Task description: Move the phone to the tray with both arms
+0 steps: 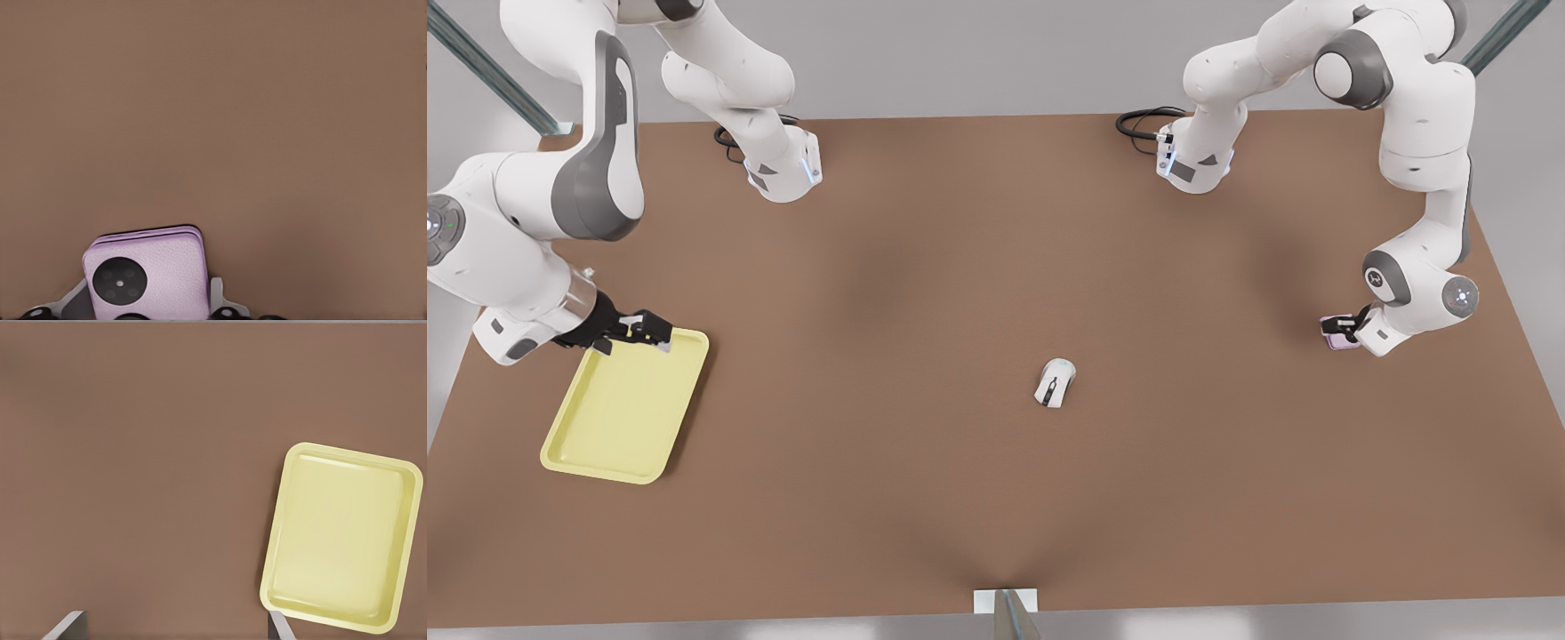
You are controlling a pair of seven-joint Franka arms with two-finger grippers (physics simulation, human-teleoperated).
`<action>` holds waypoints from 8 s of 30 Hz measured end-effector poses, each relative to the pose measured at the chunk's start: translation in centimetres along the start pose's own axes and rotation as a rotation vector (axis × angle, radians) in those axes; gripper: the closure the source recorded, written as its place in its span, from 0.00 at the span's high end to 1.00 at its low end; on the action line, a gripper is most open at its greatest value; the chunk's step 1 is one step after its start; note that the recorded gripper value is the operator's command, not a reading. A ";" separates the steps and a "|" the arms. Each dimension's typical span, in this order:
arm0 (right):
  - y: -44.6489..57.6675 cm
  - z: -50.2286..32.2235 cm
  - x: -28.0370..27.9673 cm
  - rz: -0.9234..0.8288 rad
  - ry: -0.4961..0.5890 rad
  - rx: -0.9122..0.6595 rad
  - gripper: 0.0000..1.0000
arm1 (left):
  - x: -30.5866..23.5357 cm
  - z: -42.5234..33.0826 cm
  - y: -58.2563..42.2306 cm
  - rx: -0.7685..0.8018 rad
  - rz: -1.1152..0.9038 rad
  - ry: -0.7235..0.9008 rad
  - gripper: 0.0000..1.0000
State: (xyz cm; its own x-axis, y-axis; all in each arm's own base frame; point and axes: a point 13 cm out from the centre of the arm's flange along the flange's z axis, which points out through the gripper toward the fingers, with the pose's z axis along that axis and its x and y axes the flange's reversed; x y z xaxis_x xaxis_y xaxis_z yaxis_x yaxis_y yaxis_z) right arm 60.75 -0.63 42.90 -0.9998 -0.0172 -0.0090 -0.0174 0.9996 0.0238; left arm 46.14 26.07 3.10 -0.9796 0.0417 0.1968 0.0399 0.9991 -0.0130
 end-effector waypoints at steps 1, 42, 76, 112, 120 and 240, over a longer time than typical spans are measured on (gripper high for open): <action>0.0 0.0 0.0 0.000 0.000 0.000 1.00 | 0.0 0.0 0.0 0.001 0.002 0.001 0.89; -0.1 0.1 0.1 0.000 0.005 0.000 1.00 | -1.2 -1.4 0.1 0.001 -0.202 -0.028 0.77; 0.6 2.1 -0.9 -0.008 0.073 -0.014 1.00 | -7.9 -4.6 -85.7 0.063 0.017 -0.145 0.78; 43.5 28.4 0.8 -0.045 0.101 0.013 1.00 | -13.4 -35.7 -40.0 0.022 -0.063 0.061 1.00; 44.1 33.3 1.5 0.147 0.087 -0.008 1.00 | -13.3 -36.0 -40.0 0.026 0.054 0.058 1.00; -27.8 29.9 1.6 -0.191 -0.080 0.044 1.00 | -9.5 -43.1 -28.2 -0.010 0.069 -0.053 1.00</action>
State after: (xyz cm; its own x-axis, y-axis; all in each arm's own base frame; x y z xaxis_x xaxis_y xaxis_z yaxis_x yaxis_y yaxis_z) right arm 59.89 -27.76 12.36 -0.9745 -0.2061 -0.0886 -0.2043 0.9785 -0.0293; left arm 62.83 -2.32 43.87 -0.9836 0.1101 0.1431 0.1091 0.9939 -0.0152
